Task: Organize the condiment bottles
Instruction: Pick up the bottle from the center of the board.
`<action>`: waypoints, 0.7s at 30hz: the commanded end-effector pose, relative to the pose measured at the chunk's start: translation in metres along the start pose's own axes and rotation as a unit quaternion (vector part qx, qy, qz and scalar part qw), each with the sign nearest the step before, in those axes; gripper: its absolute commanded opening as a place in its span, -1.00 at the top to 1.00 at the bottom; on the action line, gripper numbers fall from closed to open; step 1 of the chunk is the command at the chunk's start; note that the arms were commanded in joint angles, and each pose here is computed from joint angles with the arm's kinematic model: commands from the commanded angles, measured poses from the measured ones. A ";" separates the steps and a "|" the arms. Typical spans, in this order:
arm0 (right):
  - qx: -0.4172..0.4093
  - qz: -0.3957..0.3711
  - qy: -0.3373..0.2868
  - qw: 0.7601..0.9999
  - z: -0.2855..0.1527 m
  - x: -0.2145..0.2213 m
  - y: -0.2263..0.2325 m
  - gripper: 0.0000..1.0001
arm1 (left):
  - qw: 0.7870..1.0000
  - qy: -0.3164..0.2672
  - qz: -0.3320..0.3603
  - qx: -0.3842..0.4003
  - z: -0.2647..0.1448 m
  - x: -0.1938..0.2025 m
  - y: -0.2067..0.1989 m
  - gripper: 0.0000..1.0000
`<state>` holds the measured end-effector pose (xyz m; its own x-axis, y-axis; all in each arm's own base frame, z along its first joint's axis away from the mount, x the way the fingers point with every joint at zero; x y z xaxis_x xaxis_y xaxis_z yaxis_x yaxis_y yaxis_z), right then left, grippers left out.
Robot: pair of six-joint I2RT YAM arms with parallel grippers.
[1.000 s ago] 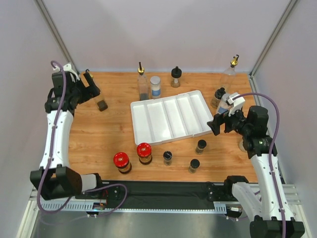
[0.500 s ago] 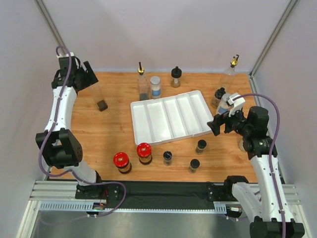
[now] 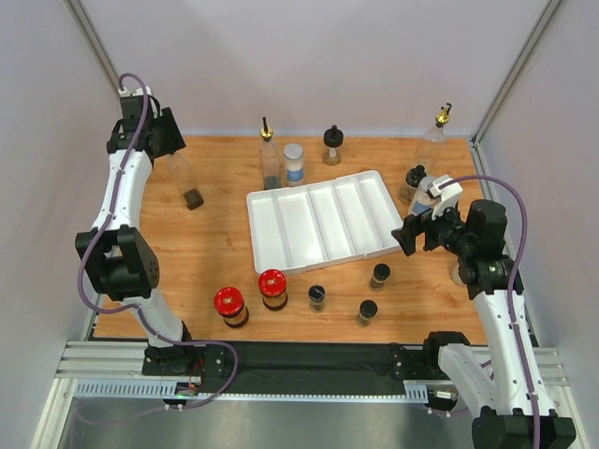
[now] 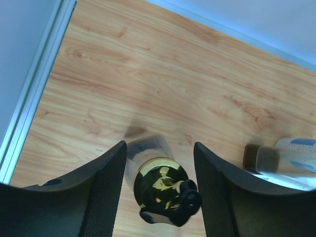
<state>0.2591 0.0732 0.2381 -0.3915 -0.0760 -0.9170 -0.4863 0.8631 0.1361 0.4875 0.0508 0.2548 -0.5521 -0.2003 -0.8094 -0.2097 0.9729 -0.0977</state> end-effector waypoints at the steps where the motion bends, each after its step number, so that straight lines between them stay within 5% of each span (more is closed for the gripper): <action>1: 0.004 -0.012 -0.007 1.000 0.001 -0.003 -0.002 -1.00 | 0.999 -0.034 0.030 -0.008 -0.008 -0.022 -0.006 -0.27; 10: 0.006 -0.012 -0.008 1.000 0.001 -0.003 -0.002 -1.00 | 0.997 -0.031 0.061 -0.026 -0.009 -0.019 -0.010 0.08; 13: 0.006 -0.013 -0.008 1.000 0.001 -0.004 -0.002 -1.00 | 0.997 -0.035 0.066 -0.025 -0.011 -0.022 -0.012 0.43; 16: 0.007 -0.015 -0.009 1.000 0.000 -0.004 -0.003 -1.00 | 0.997 -0.044 0.067 -0.017 -0.016 -0.031 -0.016 1.00; 21: 0.010 -0.015 -0.008 1.000 0.000 -0.003 -0.003 -1.00 | 0.996 -0.070 0.060 0.008 -0.036 -0.051 -0.025 1.00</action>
<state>0.2599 0.0717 0.2376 -0.3920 -0.0774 -0.9167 -0.4787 0.8681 0.1314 0.4871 0.0376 0.2598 -0.5829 -0.0890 -0.8077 -0.1687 0.9856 0.0132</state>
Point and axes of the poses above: each gripper's point midway between its finger pads, its own z axis out along the fingers, its own y axis along the line the jaws close on, x = y × z, the point moved 1 cm from there along -z, back along the fingers, and after that the axes turned 7 degrees about z, right-handed, at the moved point
